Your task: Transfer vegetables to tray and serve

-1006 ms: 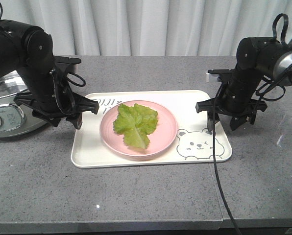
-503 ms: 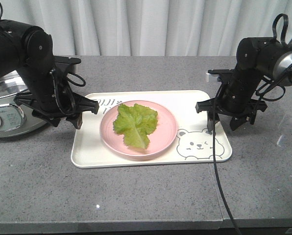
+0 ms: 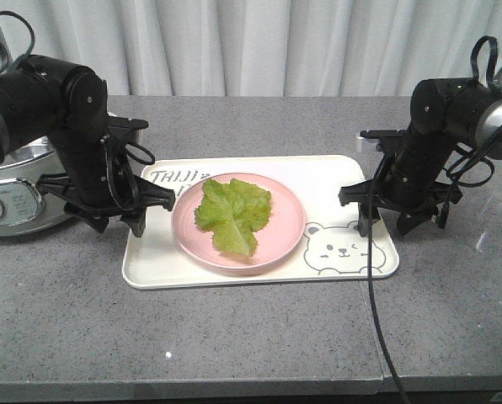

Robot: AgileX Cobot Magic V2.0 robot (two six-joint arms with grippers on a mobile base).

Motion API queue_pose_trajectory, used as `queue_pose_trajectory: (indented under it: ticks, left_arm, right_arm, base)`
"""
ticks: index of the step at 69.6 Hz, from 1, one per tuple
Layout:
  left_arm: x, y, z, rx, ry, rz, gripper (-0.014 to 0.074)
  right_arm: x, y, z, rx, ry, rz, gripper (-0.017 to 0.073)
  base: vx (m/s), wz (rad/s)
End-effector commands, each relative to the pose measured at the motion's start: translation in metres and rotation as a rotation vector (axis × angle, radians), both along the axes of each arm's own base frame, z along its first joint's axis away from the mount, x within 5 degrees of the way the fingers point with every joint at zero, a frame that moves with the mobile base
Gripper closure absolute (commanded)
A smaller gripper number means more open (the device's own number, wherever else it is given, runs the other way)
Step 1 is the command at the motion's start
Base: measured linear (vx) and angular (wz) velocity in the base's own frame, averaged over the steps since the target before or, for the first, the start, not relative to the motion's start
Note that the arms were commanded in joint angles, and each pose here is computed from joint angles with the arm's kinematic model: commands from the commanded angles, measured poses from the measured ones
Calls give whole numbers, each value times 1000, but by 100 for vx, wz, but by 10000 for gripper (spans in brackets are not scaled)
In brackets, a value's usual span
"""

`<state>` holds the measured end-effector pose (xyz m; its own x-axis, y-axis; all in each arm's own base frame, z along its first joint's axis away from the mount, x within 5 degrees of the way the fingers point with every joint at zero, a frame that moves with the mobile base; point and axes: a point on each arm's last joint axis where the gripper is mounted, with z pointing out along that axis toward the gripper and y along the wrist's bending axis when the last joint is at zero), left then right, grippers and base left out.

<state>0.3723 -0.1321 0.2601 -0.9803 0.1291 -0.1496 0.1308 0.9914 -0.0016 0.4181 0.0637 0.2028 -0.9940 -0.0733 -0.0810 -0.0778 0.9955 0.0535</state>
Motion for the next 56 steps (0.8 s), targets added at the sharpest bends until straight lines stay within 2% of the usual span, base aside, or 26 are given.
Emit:
queue_pose_trajectory:
  ticks: [1, 29, 56]
  left_arm:
    - [-3, -1, 19, -25, -55, 6, 197]
    - [4, -5, -2, -18, 0, 9, 197]
    - [7, -11, -20, -56, 60, 20, 197]
  right_arm:
    - [-6, -5, 0, -45, 38, 26, 104]
    - [-5, -5, 0, -43, 27, 29, 104]
    - [-5, -5, 0, -43, 27, 29, 104]
  base:
    - [0, 0]
    - [0, 0]
    - [0, 0]
